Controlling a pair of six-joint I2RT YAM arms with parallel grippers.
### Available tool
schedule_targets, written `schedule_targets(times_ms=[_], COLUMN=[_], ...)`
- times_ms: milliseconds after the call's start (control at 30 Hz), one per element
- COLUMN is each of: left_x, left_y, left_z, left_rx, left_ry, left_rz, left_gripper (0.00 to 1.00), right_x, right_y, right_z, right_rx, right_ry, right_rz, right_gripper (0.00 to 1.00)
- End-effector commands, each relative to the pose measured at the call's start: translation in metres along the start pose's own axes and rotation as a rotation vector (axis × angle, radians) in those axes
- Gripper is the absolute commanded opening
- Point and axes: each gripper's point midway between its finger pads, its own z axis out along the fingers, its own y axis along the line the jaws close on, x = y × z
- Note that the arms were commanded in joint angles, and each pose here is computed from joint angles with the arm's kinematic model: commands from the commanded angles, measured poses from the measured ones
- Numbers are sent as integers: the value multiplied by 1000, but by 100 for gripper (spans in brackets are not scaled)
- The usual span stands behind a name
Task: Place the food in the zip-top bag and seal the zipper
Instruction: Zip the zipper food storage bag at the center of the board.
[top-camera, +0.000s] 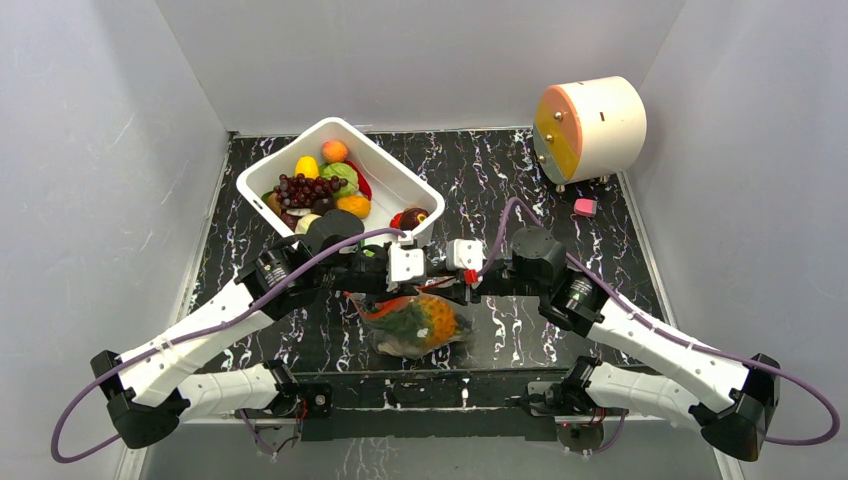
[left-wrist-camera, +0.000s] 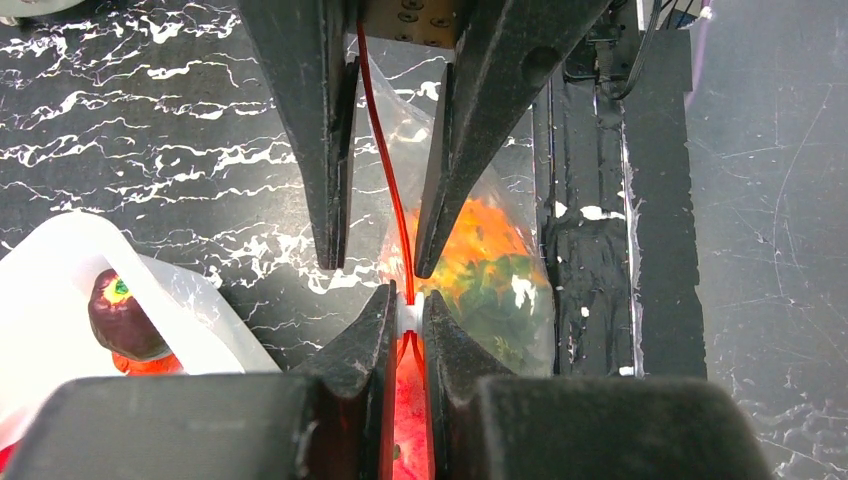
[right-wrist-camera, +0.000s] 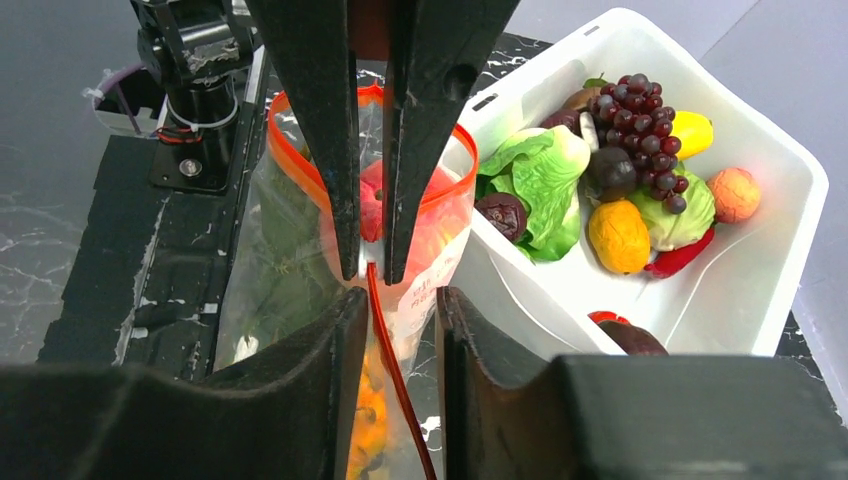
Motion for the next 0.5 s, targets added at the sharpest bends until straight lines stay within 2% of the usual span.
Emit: schedule_targets(times_ms=[0,67,133,167,233,467], left_x=[-26,-25,-25,-25,-24,-21], left_y=[3,3,3,3,3,8], left_z=[-7,-8,-8,-8,-8,-16], left_rx=[-10,-10,-11,-13,-16,-66], left_ry=[-88,-85,-87,-89,-89,-62], left_rz=[51,50,50,49,48,20], left_gripper=[0,0,0,0,0,0], right_x=[-13,-10,-8,-10,-14,-14], right_y=[-6,-4,-5,-5,-7,-24], right_z=[4,5,5,4,3,-18], right_rx=[14,12,17,21,32,192], right_ry=[-58,-50,-49,-55,-72,-66], right_rz=[-13,-2,-1,-3,-9,-38], right_gripper=[32,33,29,23,0,0])
